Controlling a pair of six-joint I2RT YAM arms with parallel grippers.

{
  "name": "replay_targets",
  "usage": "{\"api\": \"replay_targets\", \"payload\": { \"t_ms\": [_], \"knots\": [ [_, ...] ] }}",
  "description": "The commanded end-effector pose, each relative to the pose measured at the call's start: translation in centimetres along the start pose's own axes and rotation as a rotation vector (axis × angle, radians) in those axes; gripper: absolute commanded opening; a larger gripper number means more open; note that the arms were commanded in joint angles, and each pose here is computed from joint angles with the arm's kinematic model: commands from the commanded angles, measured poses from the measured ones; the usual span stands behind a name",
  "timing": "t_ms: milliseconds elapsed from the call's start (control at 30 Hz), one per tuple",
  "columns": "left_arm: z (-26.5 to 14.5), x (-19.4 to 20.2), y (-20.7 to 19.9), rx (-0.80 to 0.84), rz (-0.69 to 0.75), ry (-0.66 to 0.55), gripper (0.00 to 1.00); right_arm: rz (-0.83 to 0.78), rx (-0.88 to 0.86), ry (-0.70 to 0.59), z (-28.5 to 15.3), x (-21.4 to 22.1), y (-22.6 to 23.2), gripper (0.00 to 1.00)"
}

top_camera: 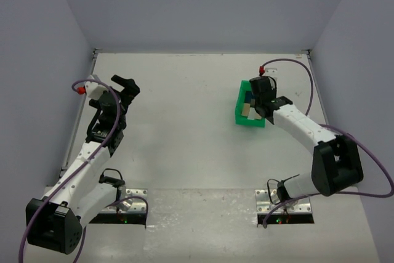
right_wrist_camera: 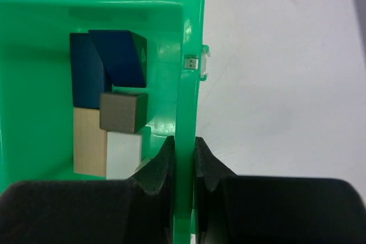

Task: Build the wood block tower

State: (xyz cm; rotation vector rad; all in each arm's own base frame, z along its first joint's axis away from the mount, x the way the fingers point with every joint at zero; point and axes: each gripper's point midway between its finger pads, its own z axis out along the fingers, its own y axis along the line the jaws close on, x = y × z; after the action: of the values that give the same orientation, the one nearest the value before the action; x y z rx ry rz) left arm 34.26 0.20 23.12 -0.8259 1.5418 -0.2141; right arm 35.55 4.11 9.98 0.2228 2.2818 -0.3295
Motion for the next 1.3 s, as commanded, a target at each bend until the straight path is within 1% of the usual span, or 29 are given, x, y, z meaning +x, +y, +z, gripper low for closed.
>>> {"api": "replay_targets", "payload": {
  "t_ms": [0, 67, 100, 167, 200, 233, 300, 367, 400, 433, 467, 567, 667, 933, 967, 1167, 1267],
  "knots": [
    [-0.1, -1.3, -0.3, 0.010, -0.040, -0.039, 1.00, -0.170, 0.107, -0.189, -2.7, -6.1, -2.2, 0.00],
    [-0.1, -1.3, -0.2, 0.005, -0.039, -0.039, 1.00, -0.333, 0.276, -0.206, -3.5, -6.5, -4.2, 0.00],
    [-0.1, -1.3, -0.2, 0.004, -0.041, -0.040, 1.00, -0.370, 0.278, -0.207, -3.7, -6.6, -3.9, 0.00],
    [-0.1, -1.3, -0.1, 0.000, -0.039, -0.039, 1.00, -0.460, 0.476, -0.149, -3.9, -6.2, -5.8, 0.00],
    [-0.2, -1.3, -0.1, -0.001, -0.038, -0.041, 1.00, -0.521, 0.545, -0.107, -4.1, -5.8, -6.6, 0.00],
    [-0.2, -1.4, -0.1, -0.002, -0.041, -0.042, 1.00, -0.548, 0.592, -0.083, -4.1, -5.5, -7.0, 0.00],
    [-0.2, -1.4, -0.1, -0.002, -0.040, -0.042, 1.00, -0.549, 0.701, -0.071, -4.7, -6.2, -7.7, 0.00],
    [-0.3, -1.4, 0.0, -0.006, -0.040, -0.042, 1.00, -0.511, 0.775, -0.013, -5.3, -5.5, -8.2, 0.00],
    [-0.3, -1.4, 0.0, -0.005, -0.040, -0.042, 1.00, -0.472, 0.802, -0.006, -5.7, -5.4, -8.5, 0.00],
    [-0.3, -1.5, -0.1, -0.004, -0.041, -0.044, 1.00, -0.477, 0.840, 0.018, -6.4, -5.2, -9.0, 0.00],
    [-0.3, -1.6, -0.1, -0.004, -0.042, -0.046, 1.00, -0.599, 0.890, 0.070, -6.7, -5.1, -9.5, 0.00],
    [-0.4, -1.6, 0.1, -0.010, -0.040, -0.047, 1.00, -0.756, 0.920, 0.099, -5.3, -4.8, -8.7, 0.00],
    [-0.5, -1.7, 0.1, -0.014, -0.041, -0.048, 1.00, -0.824, 0.930, 0.125, -4.3, -4.3, -8.2, 0.00],
    [-0.8, -1.9, 0.5, -0.029, -0.040, -0.052, 1.00, -1.162, 0.936, 0.200, -3.1, -4.0, -5.6, 0.00],
    [-0.8, -2.0, 0.5, -0.030, -0.041, -0.056, 1.00, -1.183, 0.937, 0.194, -2.9, -3.9, -5.2, 0.00],
    [-1.1, -2.3, 0.7, -0.032, -0.049, -0.065, 1.00, -1.405, 0.914, 0.225, -1.0, -2.3, -1.1, 0.00],
    [-1.1, -2.3, 0.7, -0.034, -0.047, -0.067, 1.00, -1.467, 0.905, 0.231, -0.4, -1.5, 0.3, 0.00]
  ]
}}
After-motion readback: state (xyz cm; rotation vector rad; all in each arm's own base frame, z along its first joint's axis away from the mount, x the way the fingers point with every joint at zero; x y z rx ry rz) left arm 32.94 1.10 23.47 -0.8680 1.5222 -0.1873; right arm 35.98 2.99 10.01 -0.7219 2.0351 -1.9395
